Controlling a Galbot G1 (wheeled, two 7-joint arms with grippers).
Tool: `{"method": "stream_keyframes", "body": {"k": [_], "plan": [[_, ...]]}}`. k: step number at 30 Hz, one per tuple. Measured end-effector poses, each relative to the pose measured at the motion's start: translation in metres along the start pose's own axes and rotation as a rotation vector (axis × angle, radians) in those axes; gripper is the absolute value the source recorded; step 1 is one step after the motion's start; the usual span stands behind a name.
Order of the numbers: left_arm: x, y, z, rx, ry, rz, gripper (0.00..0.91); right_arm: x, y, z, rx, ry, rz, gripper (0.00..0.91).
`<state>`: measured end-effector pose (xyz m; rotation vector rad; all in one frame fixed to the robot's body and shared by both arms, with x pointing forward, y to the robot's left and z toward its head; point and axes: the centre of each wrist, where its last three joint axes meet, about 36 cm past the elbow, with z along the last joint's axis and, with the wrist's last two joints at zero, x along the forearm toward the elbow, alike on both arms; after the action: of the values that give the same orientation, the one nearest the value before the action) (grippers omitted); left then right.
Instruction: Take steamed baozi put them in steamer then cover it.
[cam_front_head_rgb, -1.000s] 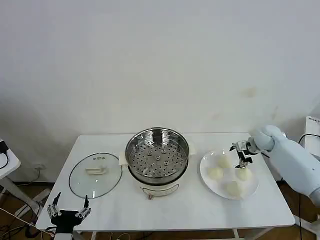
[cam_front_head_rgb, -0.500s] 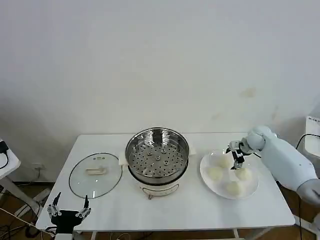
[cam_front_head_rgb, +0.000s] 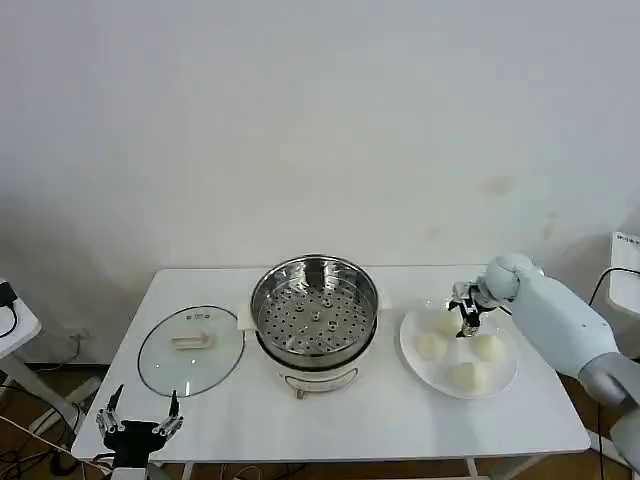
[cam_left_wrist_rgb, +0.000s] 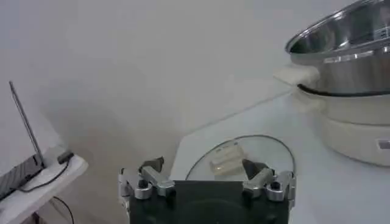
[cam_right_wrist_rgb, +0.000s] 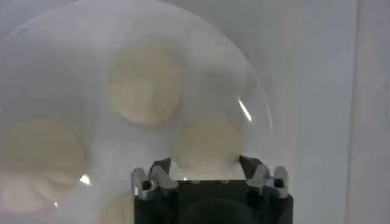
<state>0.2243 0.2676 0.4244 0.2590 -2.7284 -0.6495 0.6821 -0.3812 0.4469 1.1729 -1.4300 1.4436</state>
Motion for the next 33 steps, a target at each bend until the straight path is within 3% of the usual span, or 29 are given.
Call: {"method": "stream_keyframes", "body": {"k": [5,16,25,33], "plan": [[0.0,-0.001,0.0,0.001,0.0,0.001,0.907,0.0,0.001,0.002,-0.003,0.002,-0.001,0.564],[-0.001,-0.004,-0.001,-0.002,-0.006,0.01,0.907,0.019,-0.004,0.001,-0.002,-0.012,0.022,0.564],[-0.004,-0.003,0.0,-0.001,-0.008,0.014,0.907,0.076,-0.022,-0.004,0.049,-0.04,0.1,0.564],[-0.007,0.001,-0.003,0.008,-0.013,0.011,0.907,0.136,-0.05,-0.037,0.137,-0.086,0.195,0.564]]}}
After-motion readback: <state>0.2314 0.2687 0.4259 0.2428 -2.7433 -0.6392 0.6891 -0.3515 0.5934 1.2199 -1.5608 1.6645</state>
